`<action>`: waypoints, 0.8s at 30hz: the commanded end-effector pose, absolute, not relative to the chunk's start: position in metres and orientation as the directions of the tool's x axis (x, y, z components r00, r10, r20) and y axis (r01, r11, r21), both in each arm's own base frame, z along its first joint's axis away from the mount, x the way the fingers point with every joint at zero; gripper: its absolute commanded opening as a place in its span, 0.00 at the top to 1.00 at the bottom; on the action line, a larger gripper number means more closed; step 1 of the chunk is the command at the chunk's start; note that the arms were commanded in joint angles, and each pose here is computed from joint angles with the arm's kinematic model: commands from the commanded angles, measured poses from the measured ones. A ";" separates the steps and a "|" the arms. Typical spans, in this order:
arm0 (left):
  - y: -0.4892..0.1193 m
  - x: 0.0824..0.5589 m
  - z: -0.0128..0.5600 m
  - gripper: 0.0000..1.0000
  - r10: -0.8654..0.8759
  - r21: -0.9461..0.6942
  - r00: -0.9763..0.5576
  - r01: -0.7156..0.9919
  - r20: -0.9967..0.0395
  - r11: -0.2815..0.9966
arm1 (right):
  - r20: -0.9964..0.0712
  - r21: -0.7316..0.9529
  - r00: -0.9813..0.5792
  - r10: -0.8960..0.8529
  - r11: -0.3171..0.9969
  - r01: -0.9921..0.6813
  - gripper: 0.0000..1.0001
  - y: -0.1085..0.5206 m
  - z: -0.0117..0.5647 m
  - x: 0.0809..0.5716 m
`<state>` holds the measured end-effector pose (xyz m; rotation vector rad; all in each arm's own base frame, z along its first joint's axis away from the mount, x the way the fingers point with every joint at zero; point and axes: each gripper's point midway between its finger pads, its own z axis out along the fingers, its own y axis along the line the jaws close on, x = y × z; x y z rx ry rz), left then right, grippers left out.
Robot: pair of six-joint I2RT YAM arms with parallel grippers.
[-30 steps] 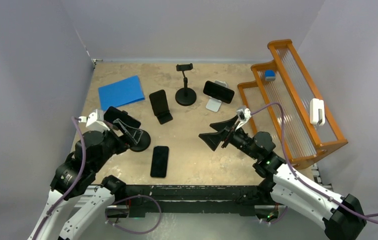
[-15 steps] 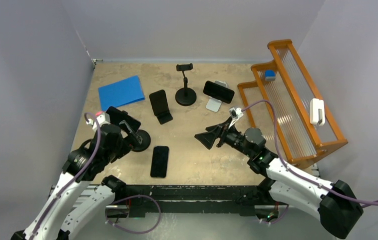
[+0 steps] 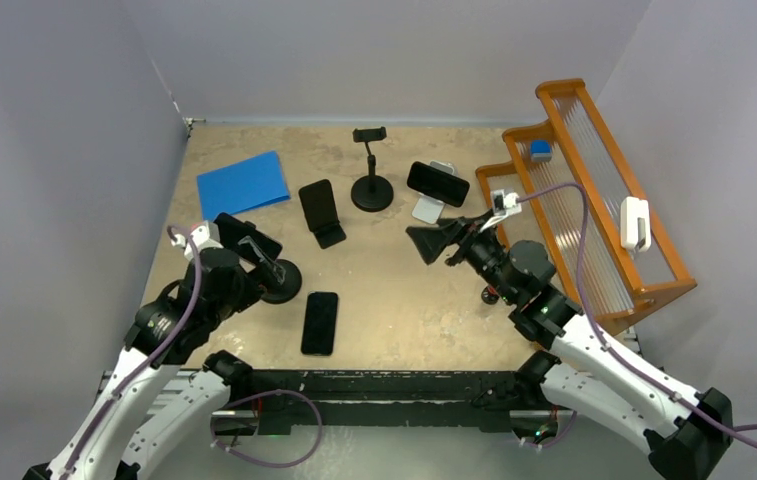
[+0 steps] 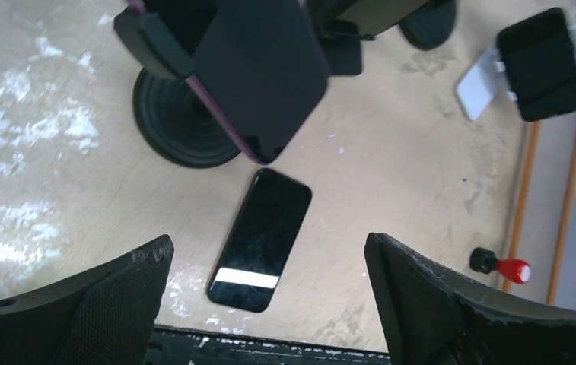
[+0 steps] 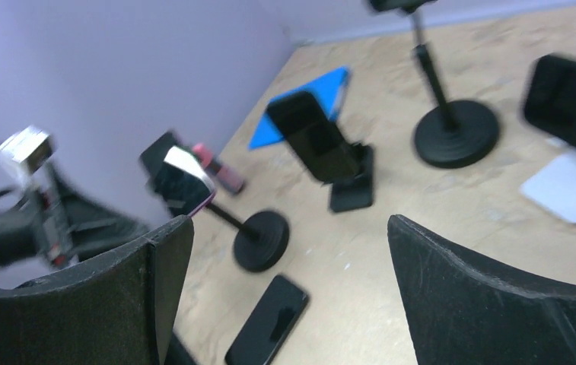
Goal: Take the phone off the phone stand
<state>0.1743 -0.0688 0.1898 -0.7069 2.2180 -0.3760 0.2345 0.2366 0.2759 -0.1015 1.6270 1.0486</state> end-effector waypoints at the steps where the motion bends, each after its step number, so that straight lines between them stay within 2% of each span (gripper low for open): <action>1: -0.080 0.191 0.241 0.05 -0.541 -0.541 -0.469 -0.148 -0.699 0.828 | -0.861 0.505 -0.239 0.448 0.808 -0.303 0.01 0.196 0.279 0.281; 3: -0.090 0.195 0.263 0.05 -0.487 -0.538 -0.435 -0.009 -0.757 0.843 | -0.875 0.473 -0.233 0.424 0.851 -0.228 0.01 0.191 0.271 0.296; 5: -0.101 0.198 0.284 0.06 -0.422 -0.504 -0.393 0.133 -0.817 0.853 | -0.880 0.467 -0.215 0.423 0.856 -0.225 0.01 0.195 0.275 0.305; 8: -0.116 0.203 0.309 0.07 -0.360 -0.454 -0.326 0.284 -0.874 0.845 | -0.879 0.475 -0.201 0.433 0.838 -0.271 0.01 0.208 0.282 0.312; 12: -0.133 0.218 0.329 0.09 -0.282 -0.371 -0.265 0.393 -0.922 0.841 | -0.877 0.480 -0.232 0.421 0.799 -0.362 0.02 0.234 0.288 0.315; 19: -0.156 0.269 0.334 0.11 -0.063 -0.186 -0.278 0.443 -0.959 0.877 | -0.897 0.442 -0.219 0.385 0.743 -0.504 0.02 0.245 0.290 0.294; 24: -0.168 0.306 0.316 0.13 0.067 -0.091 -0.327 0.445 -0.943 0.891 | -0.892 0.452 -0.239 0.384 0.740 -0.499 0.03 0.238 0.280 0.284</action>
